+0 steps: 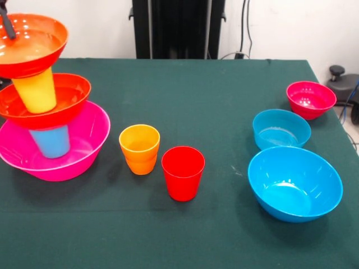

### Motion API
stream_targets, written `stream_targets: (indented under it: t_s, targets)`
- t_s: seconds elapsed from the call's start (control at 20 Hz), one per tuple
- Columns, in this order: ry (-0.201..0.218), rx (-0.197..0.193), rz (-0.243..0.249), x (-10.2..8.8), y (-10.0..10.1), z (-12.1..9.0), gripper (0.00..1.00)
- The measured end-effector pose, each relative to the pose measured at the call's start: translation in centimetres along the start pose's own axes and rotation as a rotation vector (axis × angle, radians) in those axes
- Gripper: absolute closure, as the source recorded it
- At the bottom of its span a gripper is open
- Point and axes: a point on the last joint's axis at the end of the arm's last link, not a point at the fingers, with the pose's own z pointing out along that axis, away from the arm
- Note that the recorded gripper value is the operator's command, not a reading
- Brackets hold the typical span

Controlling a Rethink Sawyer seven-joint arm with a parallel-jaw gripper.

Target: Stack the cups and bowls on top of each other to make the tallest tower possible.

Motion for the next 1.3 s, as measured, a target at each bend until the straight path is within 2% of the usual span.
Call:
stream_targets:
  t_s: [0.5, 0.9, 1.3]
  targets:
    - [-0.005, -0.007, -0.018, 0.3, 0.8, -0.9, 1.00]
    - [-0.011, -0.018, -0.009, 0.0, 0.6, -1.4, 1.00]
    - [0.004, -0.038, -0.004, 0.2, 0.8, -0.9, 1.00]
